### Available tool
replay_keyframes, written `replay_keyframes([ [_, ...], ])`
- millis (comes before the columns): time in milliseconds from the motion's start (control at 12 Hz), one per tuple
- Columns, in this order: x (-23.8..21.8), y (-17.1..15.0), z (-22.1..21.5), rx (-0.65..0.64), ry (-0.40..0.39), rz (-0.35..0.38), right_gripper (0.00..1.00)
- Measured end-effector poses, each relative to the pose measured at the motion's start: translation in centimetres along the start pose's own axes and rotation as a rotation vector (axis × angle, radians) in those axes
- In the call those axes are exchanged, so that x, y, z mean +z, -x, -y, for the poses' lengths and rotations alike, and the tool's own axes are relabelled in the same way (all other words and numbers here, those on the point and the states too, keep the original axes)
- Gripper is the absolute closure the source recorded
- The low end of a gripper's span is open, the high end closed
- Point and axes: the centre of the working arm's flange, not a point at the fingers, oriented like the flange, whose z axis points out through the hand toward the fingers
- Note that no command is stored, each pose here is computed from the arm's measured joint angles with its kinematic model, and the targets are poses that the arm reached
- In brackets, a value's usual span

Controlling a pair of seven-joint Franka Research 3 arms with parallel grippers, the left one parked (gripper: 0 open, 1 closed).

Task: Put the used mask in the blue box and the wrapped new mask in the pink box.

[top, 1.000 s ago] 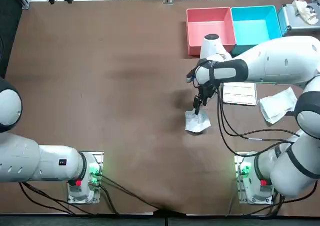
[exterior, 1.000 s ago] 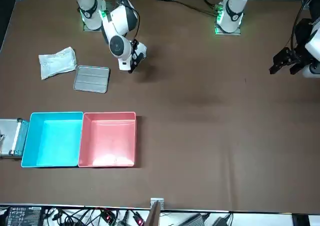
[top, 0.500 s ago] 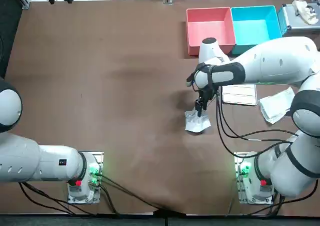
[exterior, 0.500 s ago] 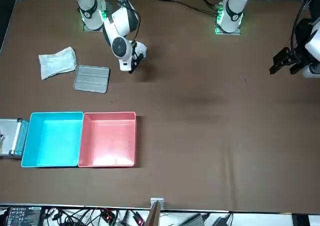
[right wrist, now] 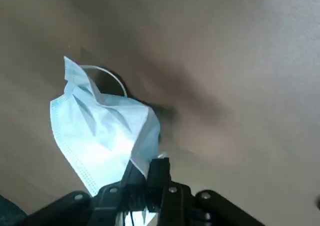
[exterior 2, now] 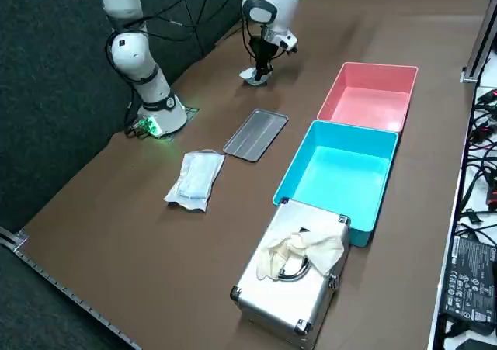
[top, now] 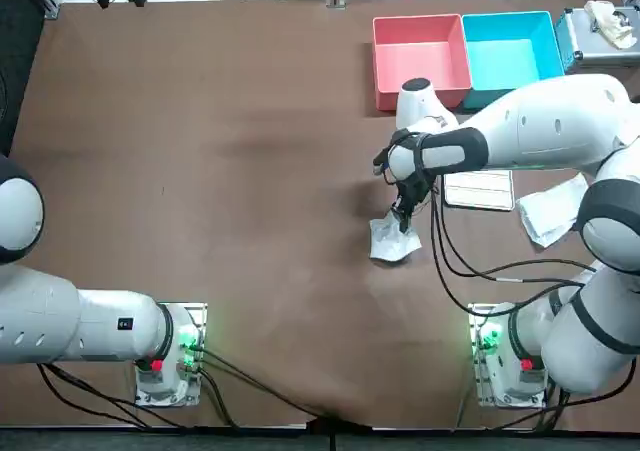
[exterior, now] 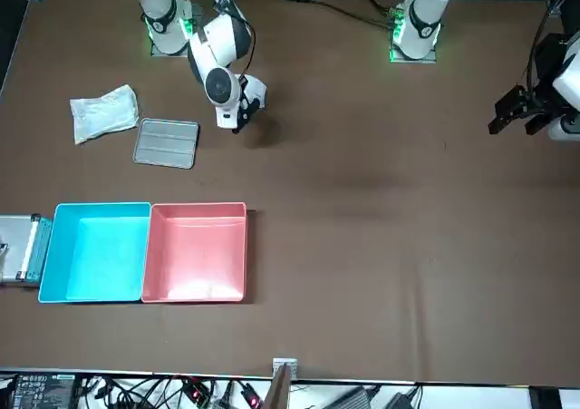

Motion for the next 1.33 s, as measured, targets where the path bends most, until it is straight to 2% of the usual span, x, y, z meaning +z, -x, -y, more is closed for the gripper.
replay_keyframes([
  [333, -3.1, -0.1, -1.0, 0.043, -0.022, 0.006, 0.98],
  [750, -14.5, 0.9, -5.9, 0.157, -0.072, -0.022, 0.98],
  [833, -19.4, 2.0, -8.1, 0.203, -0.087, -0.051, 0.98],
  [917, -21.4, 2.6, -9.3, 0.226, -0.094, -0.077, 0.98],
  [1333, -28.7, 6.8, -18.2, 0.371, -0.126, -0.222, 0.98],
])
